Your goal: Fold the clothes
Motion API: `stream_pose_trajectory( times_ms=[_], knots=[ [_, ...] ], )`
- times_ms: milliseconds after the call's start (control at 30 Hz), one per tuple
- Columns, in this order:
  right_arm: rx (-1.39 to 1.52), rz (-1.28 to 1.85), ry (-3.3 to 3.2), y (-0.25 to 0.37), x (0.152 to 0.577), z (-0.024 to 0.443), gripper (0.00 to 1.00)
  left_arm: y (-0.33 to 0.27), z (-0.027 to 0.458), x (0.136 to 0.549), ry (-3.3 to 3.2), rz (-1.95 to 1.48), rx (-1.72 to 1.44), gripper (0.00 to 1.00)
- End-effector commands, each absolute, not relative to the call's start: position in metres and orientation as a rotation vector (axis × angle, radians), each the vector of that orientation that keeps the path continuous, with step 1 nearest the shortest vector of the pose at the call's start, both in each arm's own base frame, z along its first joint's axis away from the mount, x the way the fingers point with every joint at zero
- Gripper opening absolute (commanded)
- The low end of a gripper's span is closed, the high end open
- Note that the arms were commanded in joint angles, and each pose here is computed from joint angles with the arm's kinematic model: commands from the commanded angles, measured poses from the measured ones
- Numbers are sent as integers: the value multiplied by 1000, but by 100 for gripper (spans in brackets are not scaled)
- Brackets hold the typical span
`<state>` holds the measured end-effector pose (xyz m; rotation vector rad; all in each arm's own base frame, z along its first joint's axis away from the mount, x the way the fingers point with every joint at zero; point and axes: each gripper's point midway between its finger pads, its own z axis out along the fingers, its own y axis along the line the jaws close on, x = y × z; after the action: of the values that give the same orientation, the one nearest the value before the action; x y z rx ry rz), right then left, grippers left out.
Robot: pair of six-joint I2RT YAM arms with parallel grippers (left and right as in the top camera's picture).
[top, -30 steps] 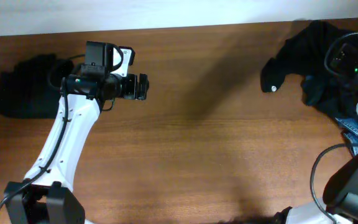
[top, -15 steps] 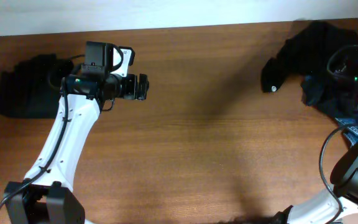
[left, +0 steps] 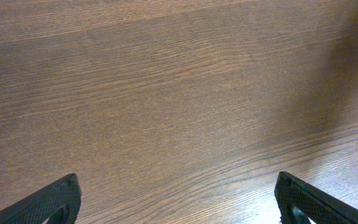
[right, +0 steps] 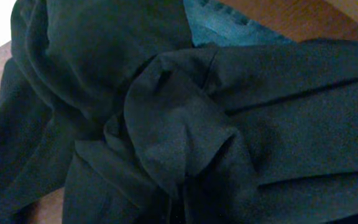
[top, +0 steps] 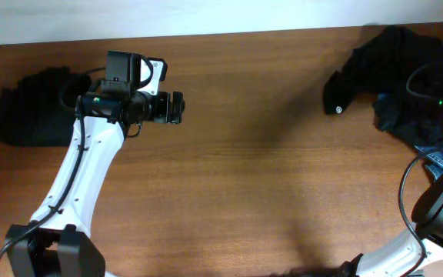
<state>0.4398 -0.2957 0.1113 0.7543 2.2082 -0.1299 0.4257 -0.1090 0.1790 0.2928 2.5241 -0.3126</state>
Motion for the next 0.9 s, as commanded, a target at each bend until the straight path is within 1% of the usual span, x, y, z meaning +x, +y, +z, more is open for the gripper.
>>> stream_pose_trajectory(
  times_ms=[0, 133, 233, 300, 500, 633, 867],
  knots=[
    [772, -78, 2151, -293, 445, 134, 4, -111, 180, 429, 2522, -313, 285, 99],
    [666, 14, 2064, -275, 453, 196, 4, -111, 180, 429, 2522, -312, 285, 99],
    [485, 133, 1989, -246, 459, 250, 4, -111, 181, 430, 2517, -312, 284, 99],
    [403, 197, 1946, -228, 458, 277, 4, -111, 181, 431, 2512, -312, 285, 99],
    [139, 228, 1903, -169, 455, 323, 4, -107, 181, 433, 2512, -280, 273, 99],
    [-72, 260, 1884, -98, 457, 351, 4, -97, 183, 438, 2498, -206, 249, 99],
    [-285, 401, 1852, 6, 463, 365, 4, -61, 197, 449, 2466, -84, 146, 99]
  ],
)
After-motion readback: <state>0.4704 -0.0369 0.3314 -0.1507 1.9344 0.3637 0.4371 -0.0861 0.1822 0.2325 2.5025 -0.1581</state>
